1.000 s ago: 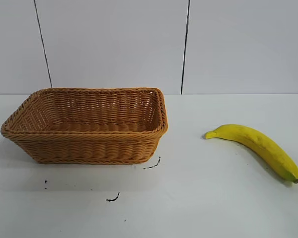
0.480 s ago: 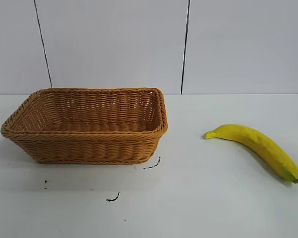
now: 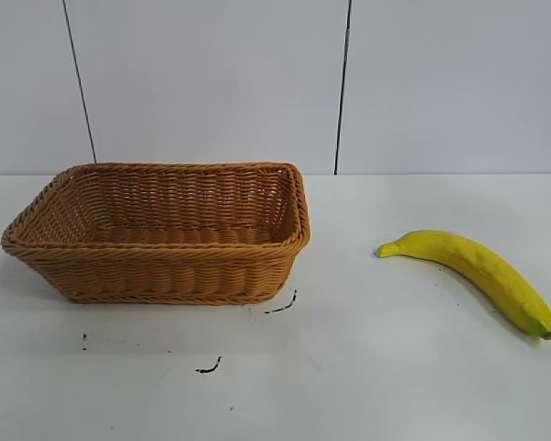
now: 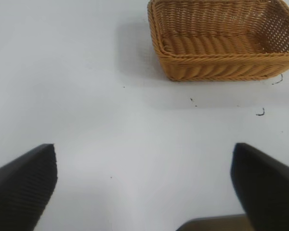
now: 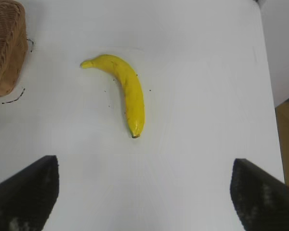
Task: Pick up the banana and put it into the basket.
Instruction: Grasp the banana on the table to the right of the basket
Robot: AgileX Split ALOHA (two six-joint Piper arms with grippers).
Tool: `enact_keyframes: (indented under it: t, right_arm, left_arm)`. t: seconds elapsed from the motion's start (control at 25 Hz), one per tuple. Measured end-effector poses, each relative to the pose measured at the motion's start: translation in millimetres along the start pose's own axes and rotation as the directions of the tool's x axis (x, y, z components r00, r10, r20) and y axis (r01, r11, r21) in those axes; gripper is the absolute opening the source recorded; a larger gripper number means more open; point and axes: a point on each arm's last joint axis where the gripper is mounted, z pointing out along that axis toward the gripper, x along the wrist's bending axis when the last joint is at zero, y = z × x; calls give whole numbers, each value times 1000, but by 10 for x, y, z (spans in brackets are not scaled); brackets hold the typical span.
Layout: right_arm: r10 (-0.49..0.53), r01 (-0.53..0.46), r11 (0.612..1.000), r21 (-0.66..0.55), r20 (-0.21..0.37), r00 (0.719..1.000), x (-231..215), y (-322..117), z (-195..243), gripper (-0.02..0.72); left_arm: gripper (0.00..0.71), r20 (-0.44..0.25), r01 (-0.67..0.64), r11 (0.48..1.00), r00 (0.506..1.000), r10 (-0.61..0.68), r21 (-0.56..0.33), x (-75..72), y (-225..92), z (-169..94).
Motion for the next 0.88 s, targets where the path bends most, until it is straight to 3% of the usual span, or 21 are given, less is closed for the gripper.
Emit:
enact_keyframes:
  t: [0.24,0.44,0.68,0.88]
  right_arm:
    - [-30,32,984,177,-9,999,-20,476,713,689]
    - [-123,128,963,235,-36,992,-17,639,1155,689]
    - [-281,297,916,271,-96,955,247,615,1474,689]
    - [-351,369,887,277,-115,929,450,587,1617,689]
  left_arm:
    - [695,0,0,1000,1000,0,0,0,0,0]
    - [695,0,0,1000,1000,0,0,0,0,0]
    - [695,0,0,1000,1000,0,0,0,0,0]
    - [695,0,0,1000,1000,0,0,0,0,0]
